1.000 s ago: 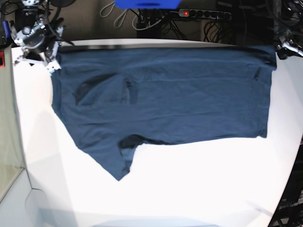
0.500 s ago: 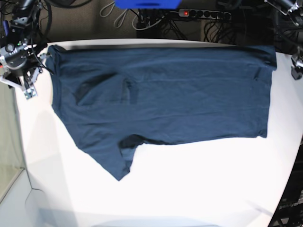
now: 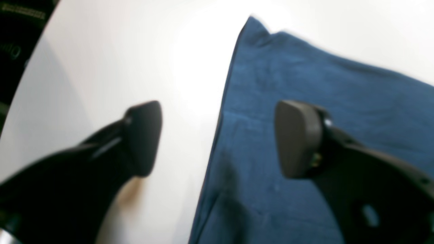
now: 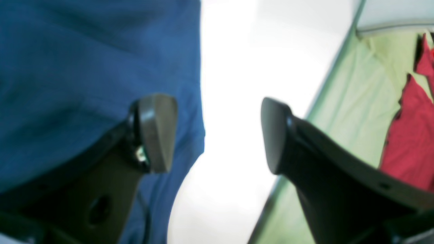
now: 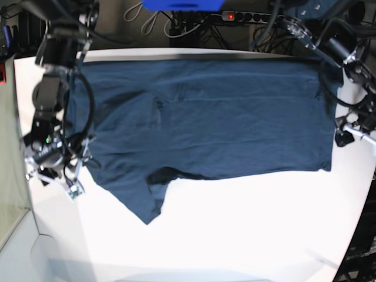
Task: Layout the t-shirt on the table in an organized manner, then fold the t-shirt properly
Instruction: 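Move both grippers to the hem corners and grasp them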
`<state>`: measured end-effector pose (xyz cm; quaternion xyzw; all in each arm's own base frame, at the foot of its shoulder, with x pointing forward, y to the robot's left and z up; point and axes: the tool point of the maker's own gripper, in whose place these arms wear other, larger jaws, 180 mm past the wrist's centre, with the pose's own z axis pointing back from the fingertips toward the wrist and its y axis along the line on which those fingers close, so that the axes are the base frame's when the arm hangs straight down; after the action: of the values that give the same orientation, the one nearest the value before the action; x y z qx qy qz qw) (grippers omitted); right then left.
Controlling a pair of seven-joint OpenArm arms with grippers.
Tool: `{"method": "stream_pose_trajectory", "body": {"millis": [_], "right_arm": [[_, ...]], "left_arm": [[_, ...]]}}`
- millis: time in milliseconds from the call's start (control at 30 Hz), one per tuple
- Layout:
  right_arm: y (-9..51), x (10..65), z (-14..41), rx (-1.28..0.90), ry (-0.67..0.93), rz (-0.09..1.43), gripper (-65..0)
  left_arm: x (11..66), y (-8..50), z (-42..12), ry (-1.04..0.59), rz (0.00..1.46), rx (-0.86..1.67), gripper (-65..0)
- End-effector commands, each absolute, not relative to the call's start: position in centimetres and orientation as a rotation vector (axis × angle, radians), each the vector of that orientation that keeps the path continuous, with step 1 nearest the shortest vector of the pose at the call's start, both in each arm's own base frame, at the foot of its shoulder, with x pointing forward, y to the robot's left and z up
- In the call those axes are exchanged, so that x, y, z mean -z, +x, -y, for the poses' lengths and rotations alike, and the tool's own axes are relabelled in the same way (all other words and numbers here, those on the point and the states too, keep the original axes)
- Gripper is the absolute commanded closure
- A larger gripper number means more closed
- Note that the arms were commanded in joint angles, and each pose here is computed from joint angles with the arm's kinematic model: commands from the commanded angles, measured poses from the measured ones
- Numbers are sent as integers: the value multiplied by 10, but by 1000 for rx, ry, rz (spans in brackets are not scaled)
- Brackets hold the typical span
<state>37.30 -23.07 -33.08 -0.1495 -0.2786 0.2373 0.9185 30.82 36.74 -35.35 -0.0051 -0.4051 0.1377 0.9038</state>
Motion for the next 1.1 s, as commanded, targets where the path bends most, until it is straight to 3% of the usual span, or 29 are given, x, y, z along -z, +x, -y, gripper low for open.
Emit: {"method": "stream_pose_trajectory", "body": {"millis": [0,133,333,700,767,933,1033,1067], "right_arm": [[392,323,231,-472,-291,605,-413],[427,344,217,-470,-169,602,-411],[457,373,197,-453,8,651,-411],[451,418,193,-381,161,688,-398],[448,425,191,-373,179,682,-344],[429,445,187,-373,194,641,-86],[426,448,185,-375,196,633,0],[426,448,185,-375,196,632,0]], "left_arm": [[337,317,-374,18,882,-266,-569],[334,331,-361,21,896,-197,-619],[332,333,-362,31,902,-182,-619],[362,345,-360,-69,900,-235,-619],[371,349,-357,-103,894,-253,-619],[386,368,-340,-146,877,-231,-619],[390,379,-328,-137,870,-175,-619],[391,382,-326,-136,873,-168,-619]]}}
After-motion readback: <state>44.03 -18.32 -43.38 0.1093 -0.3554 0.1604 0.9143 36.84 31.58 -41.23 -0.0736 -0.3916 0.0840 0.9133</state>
